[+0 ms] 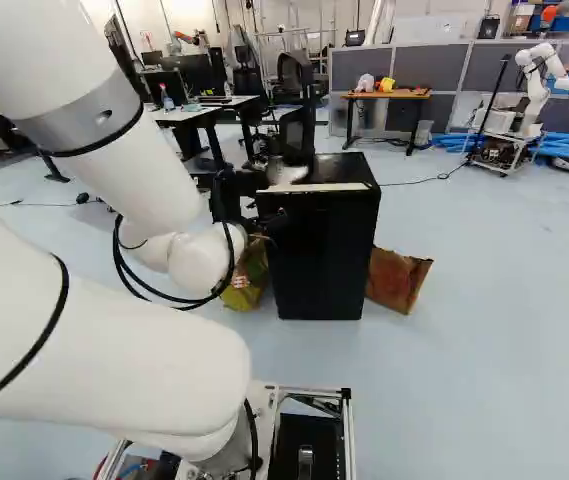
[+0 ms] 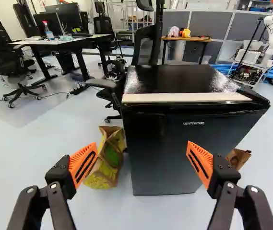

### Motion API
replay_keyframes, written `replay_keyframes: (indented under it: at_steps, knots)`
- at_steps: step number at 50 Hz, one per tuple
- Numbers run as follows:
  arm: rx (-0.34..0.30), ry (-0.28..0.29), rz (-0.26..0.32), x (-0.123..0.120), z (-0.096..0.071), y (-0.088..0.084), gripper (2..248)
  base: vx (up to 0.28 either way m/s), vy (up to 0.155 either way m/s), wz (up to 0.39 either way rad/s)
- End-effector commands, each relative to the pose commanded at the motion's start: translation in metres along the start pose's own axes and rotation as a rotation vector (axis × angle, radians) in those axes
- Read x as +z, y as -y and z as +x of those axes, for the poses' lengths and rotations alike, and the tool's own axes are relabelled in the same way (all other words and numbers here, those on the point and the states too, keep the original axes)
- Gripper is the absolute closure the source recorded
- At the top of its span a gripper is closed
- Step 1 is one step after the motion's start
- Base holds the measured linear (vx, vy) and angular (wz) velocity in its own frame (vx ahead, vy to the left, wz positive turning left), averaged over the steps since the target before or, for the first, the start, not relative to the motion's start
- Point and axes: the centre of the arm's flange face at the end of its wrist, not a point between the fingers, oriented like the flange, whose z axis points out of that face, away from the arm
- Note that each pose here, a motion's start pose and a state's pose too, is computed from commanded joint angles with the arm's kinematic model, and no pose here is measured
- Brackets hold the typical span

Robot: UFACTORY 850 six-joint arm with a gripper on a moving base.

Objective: Grab a drink from the fridge

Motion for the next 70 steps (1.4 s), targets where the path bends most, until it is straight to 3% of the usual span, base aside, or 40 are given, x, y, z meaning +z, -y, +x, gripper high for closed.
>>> replay_keyframes:
  at_steps: [34,70]
  knots:
    - [-0.001,0.0,0.003,0.0,0.0,0.001,3,0.011,-0.007,-0.005]
    - [0.051,0.007,0.002,0.008,0.004,0.022,3,0.0,0.0,0.0]
